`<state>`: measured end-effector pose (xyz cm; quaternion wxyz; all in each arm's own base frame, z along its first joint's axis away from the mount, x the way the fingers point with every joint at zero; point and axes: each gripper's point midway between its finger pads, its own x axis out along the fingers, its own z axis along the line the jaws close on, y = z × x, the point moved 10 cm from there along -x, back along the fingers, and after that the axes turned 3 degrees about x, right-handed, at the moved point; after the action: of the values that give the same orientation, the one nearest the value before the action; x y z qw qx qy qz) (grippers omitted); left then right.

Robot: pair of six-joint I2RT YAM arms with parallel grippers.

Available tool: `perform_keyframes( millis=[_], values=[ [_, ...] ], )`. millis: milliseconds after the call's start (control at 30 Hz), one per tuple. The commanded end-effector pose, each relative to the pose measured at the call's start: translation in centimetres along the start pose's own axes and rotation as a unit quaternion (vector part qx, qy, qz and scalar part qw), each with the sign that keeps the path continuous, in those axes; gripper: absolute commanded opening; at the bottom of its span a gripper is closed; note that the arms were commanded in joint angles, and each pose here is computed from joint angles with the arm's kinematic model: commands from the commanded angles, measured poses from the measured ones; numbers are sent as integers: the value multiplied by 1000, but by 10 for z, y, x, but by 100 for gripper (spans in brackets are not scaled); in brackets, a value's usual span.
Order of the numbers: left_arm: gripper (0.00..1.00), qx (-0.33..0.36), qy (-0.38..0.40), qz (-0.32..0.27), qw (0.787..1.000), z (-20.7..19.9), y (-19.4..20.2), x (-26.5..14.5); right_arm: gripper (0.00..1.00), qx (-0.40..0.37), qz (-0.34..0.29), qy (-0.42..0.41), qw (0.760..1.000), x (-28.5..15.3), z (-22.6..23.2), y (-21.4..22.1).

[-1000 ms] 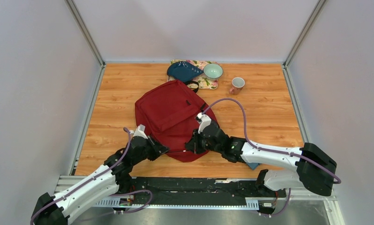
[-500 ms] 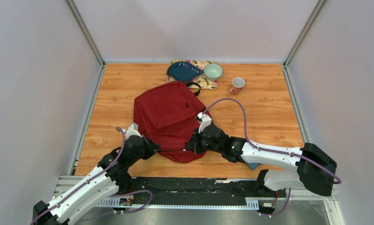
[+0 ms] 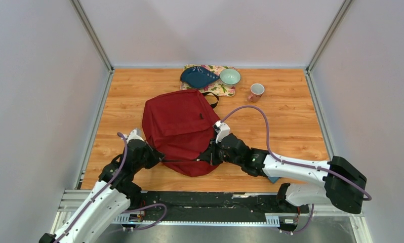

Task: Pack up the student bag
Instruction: Zip the student bag at the center of the board.

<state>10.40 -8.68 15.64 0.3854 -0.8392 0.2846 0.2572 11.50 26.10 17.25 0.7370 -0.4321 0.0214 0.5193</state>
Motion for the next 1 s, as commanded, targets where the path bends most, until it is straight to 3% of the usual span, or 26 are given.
perform_keyframes(
  millis=[0,100,133,233,500,967],
  values=[
    [0,42,-53,-39,997,5,-17,-10,0,-3,-19,5,1000,-6,-3,-3],
    [23,32,-23,-23,999,-3,-17,-9,0,-6,-18,-10,1000,-8,0,-4],
    [46,28,-5,-10,1000,-5,-15,-10,0,-7,-16,-15,1000,-8,1,-4],
    [76,1,36,-4,999,-14,-14,-15,0,-14,1,-45,999,-9,6,-3],
    [79,-65,129,39,989,-27,-5,-25,0,-68,30,-116,990,-13,31,-6],
    [81,-80,134,85,984,-14,14,-10,0,-117,63,-154,979,-7,77,-1]
  ],
)
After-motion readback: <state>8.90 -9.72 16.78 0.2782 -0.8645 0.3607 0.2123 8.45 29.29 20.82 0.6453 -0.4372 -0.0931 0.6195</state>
